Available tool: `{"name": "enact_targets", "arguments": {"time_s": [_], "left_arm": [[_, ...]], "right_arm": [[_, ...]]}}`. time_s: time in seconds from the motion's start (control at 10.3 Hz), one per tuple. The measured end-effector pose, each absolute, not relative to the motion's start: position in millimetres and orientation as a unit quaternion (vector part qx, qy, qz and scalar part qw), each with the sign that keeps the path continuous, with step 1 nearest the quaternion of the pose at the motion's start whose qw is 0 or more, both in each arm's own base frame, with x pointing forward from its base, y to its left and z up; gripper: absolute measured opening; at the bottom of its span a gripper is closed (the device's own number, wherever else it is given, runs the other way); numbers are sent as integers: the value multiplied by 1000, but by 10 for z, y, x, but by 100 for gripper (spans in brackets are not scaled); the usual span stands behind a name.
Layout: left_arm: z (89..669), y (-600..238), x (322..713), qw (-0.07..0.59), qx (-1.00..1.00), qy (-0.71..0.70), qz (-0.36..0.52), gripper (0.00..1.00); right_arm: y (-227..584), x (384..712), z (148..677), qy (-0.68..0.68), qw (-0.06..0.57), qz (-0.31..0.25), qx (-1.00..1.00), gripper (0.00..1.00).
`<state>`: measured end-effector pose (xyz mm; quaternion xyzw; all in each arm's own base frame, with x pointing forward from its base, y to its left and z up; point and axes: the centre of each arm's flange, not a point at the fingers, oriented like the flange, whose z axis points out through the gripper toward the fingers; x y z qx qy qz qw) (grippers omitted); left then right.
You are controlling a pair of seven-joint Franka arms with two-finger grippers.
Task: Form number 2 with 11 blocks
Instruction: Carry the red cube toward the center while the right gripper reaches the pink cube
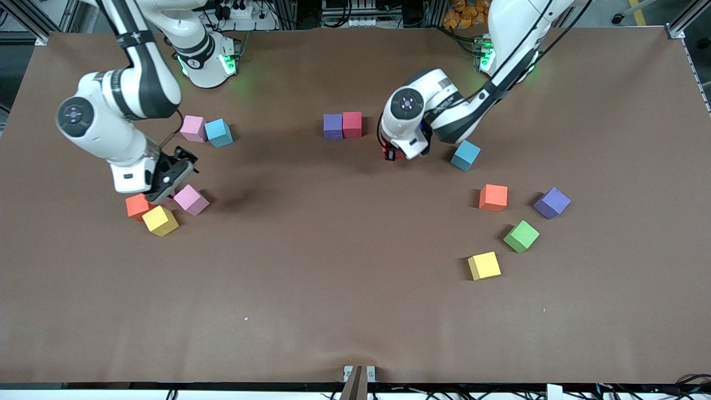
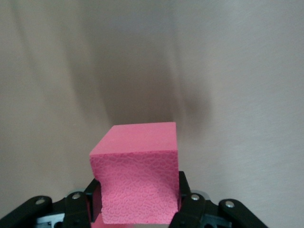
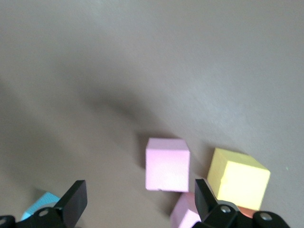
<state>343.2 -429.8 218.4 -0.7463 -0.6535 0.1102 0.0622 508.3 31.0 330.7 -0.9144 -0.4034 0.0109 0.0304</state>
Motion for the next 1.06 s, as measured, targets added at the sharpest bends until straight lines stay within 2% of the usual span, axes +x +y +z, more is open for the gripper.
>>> {"name": "enact_targets", "arguments": {"time_s": [0.29,0.58,1.06], "left_arm": [[2201,-4328,3117,45,-748,-654,105,62],[2103,-4342,2954,29,-752,-649,114,62],[2092,-4457,2814,23,-756,-644,118,62]], "right_arm": [[-223,5110,2907,-384,37,20,-922,100],[-167,5085,2458,-377,62,43,-923,100],[-72,5096,2235,-366,67,39,-927,100]]}}
